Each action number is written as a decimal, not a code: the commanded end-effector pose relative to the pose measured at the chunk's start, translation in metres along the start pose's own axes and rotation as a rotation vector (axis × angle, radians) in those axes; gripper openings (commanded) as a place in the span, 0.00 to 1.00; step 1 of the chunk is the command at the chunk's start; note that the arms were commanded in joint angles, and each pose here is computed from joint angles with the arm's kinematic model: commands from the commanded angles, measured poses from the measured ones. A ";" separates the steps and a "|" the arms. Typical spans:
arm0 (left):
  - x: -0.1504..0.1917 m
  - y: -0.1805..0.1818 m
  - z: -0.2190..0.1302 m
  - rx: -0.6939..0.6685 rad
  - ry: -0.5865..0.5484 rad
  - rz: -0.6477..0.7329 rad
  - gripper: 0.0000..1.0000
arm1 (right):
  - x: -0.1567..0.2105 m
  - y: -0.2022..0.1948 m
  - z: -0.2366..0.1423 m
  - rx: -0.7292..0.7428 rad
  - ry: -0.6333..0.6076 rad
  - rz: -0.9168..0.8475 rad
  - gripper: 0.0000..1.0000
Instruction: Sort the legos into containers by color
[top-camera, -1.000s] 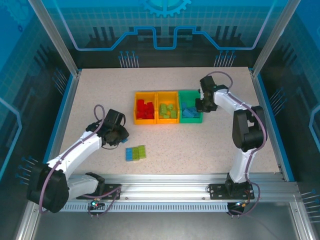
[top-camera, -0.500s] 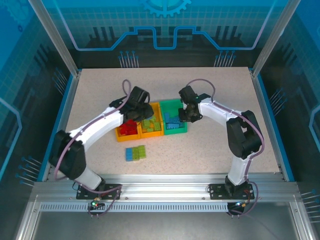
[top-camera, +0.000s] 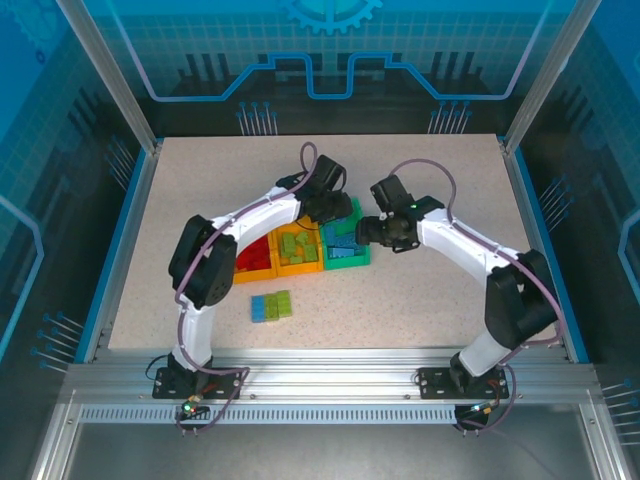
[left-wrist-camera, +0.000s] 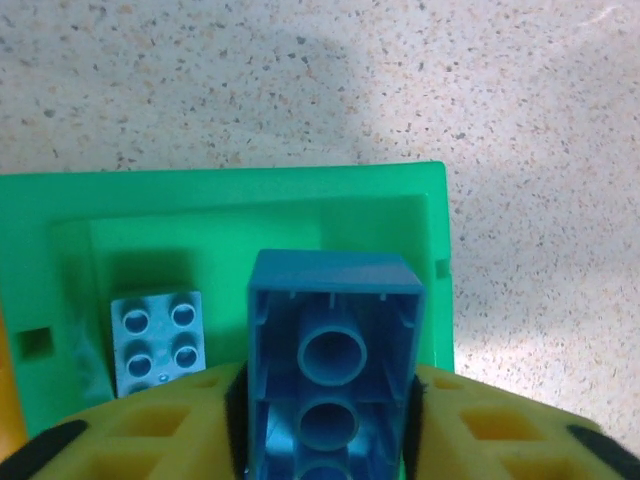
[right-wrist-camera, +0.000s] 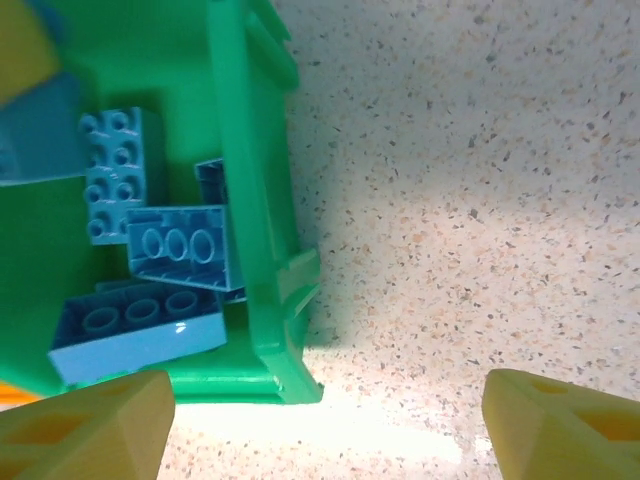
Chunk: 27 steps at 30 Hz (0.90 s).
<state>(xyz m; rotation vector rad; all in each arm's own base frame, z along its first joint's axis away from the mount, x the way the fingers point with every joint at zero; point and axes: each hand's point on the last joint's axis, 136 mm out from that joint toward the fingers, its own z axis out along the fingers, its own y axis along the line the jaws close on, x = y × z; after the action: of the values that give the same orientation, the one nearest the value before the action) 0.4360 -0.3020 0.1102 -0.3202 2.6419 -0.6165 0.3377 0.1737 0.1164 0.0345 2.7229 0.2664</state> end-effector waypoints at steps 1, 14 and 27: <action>0.004 -0.010 -0.004 0.012 0.028 0.025 0.52 | 0.020 -0.004 -0.006 0.009 0.025 -0.070 0.84; -0.006 0.004 -0.098 0.017 -0.141 0.033 0.99 | 0.104 0.113 -0.037 -0.393 -0.191 -0.833 0.91; 0.046 0.182 -0.154 -0.107 -0.162 -0.301 0.99 | 0.185 0.197 -0.003 -0.534 0.012 -1.317 0.95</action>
<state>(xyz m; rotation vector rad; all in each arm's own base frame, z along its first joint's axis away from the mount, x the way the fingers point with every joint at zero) 0.3237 -0.1141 0.1377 -0.7072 2.5029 -0.4999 0.1709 0.3649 0.0882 -1.6163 2.0896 0.5129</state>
